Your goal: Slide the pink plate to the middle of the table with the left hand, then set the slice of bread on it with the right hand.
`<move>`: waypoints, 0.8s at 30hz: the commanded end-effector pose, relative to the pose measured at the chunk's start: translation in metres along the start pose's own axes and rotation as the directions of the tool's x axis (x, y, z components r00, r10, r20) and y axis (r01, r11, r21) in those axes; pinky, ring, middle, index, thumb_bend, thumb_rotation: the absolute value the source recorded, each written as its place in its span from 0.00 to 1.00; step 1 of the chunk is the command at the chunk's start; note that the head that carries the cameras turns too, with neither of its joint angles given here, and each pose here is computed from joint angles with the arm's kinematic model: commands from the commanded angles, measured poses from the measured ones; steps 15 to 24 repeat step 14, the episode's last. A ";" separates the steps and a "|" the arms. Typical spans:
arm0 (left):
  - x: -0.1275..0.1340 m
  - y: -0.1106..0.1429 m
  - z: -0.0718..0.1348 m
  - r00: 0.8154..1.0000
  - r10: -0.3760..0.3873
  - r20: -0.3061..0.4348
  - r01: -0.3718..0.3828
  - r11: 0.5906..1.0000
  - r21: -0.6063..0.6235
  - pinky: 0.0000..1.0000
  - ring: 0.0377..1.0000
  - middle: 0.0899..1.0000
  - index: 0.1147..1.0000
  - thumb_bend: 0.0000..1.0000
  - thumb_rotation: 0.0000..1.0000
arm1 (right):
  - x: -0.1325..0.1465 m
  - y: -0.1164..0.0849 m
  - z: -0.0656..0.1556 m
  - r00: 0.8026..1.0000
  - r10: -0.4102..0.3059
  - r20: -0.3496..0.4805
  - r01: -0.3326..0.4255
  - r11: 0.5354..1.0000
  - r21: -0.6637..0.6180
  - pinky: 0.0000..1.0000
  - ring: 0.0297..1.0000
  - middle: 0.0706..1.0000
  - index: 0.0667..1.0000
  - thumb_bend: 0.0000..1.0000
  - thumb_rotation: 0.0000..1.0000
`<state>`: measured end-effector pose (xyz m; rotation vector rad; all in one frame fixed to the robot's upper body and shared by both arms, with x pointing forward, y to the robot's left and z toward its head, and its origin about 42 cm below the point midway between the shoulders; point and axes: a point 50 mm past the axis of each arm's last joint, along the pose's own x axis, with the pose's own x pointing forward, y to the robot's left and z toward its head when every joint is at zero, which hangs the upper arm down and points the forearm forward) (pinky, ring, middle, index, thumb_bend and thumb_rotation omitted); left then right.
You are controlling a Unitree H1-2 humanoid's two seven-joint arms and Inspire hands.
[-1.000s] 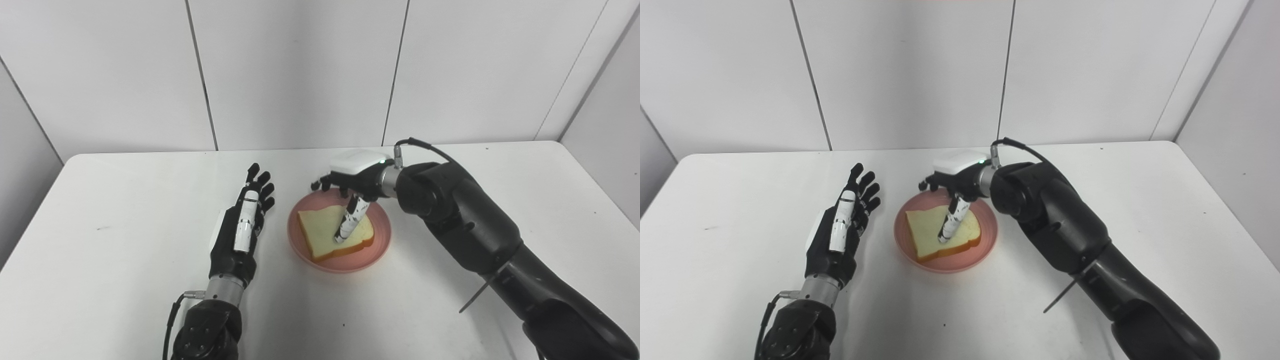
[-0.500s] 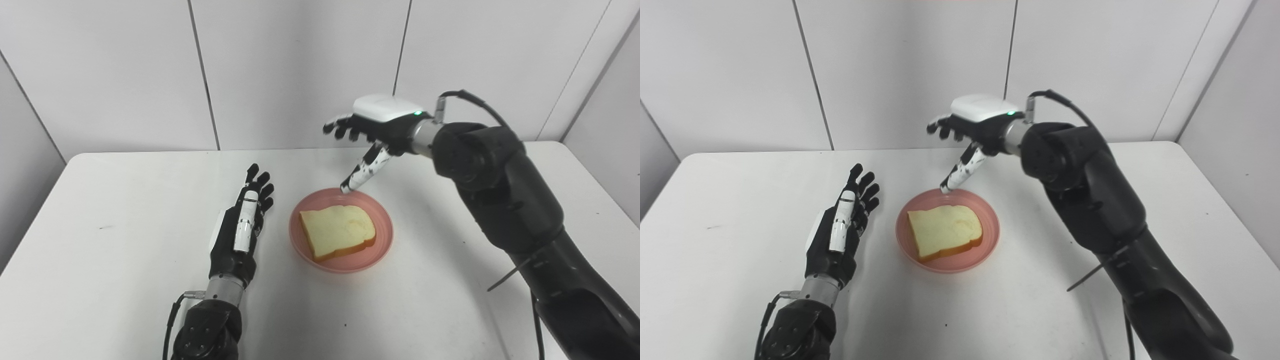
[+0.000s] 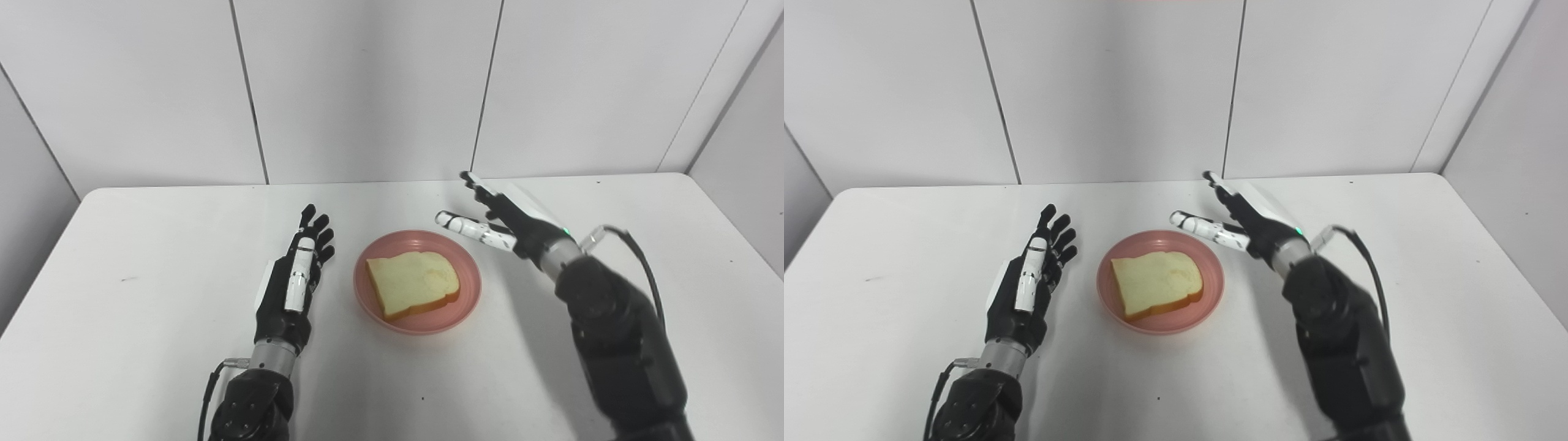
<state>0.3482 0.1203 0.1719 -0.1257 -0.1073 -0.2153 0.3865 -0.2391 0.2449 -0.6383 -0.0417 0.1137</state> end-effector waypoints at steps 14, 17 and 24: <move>0.006 0.001 0.007 0.994 -0.017 0.107 0.016 1.000 0.009 0.95 0.97 0.98 0.97 0.38 1.00 | -0.034 0.053 -0.021 0.934 -0.289 0.209 0.219 0.927 0.304 1.00 1.00 1.00 1.00 0.65 1.00; 0.006 0.001 0.007 0.994 -0.017 0.107 0.016 1.000 0.009 0.95 0.97 0.98 0.97 0.38 1.00 | -0.034 0.053 -0.021 0.934 -0.289 0.209 0.219 0.927 0.304 1.00 1.00 1.00 1.00 0.65 1.00; 0.006 0.001 0.007 0.994 -0.017 0.107 0.016 1.000 0.009 0.95 0.97 0.98 0.97 0.38 1.00 | -0.034 0.053 -0.021 0.934 -0.289 0.209 0.219 0.927 0.304 1.00 1.00 1.00 1.00 0.65 1.00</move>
